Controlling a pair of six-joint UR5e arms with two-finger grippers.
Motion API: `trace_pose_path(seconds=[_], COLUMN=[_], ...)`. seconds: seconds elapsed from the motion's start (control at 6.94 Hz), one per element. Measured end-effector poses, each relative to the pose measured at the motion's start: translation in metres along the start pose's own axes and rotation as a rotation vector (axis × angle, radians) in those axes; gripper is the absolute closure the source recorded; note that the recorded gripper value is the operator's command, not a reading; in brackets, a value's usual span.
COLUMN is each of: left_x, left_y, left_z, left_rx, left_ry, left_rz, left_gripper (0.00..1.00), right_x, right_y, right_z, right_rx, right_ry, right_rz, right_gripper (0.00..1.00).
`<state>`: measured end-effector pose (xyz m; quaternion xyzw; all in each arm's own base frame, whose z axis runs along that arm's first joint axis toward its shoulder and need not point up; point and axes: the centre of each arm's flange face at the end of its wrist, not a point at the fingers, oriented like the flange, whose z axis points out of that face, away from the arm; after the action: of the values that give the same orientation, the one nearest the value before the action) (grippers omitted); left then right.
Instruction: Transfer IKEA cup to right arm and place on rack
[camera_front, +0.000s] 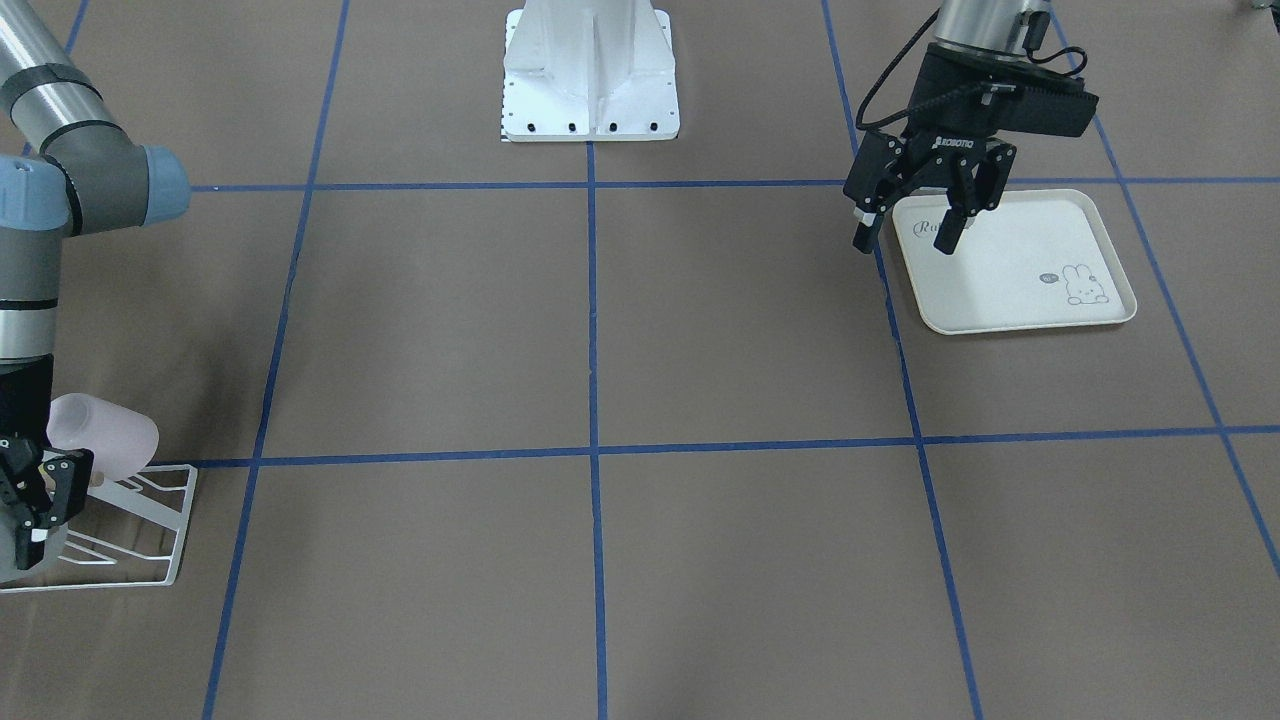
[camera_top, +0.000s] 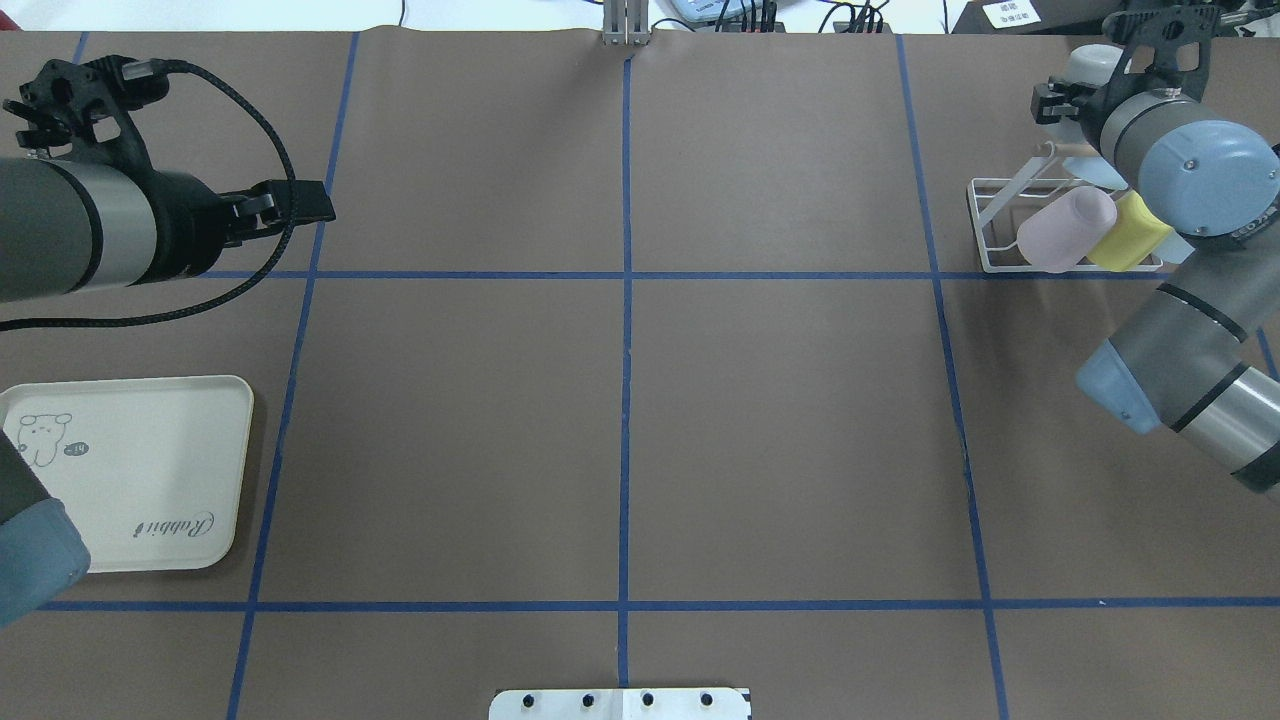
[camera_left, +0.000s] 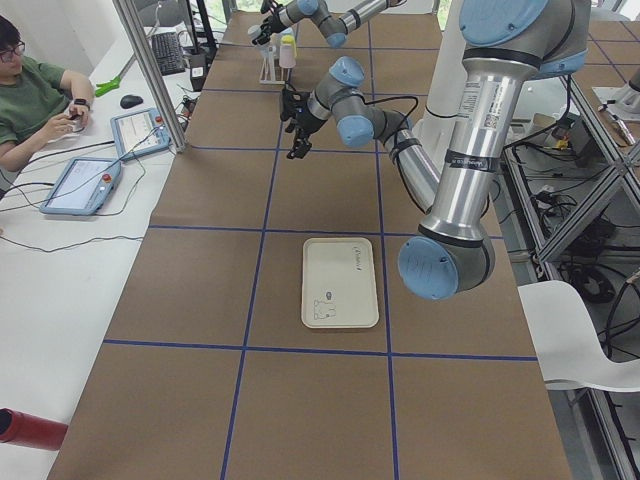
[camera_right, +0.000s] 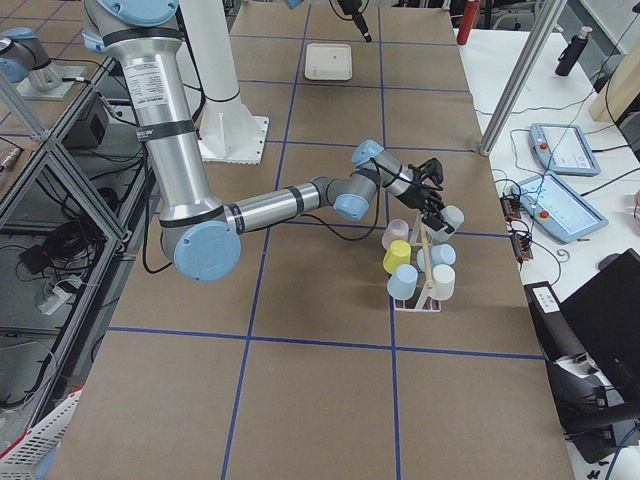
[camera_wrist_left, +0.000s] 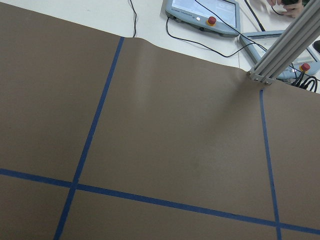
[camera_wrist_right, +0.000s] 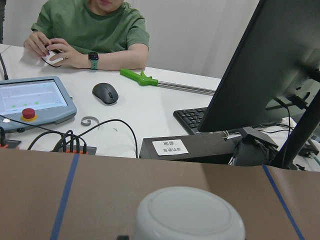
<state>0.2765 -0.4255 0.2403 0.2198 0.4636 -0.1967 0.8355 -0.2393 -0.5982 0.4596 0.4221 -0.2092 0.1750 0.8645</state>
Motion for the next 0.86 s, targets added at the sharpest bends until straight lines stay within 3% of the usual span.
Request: trace_pose_path(seconds=[0.86], left_x=[0.0009], left_y=[0.001], left_z=[0.0005], left_rx=[-0.001], left_ry=[0.004], left_rz=[-0.002], left_gripper=[0.0], right_x=[-0.005], right_y=[-0.0052], right_z=[0.0031], right_rx=[0.003], right_ry=[0.001], right_rz=[-0.02], right_gripper=[1.0])
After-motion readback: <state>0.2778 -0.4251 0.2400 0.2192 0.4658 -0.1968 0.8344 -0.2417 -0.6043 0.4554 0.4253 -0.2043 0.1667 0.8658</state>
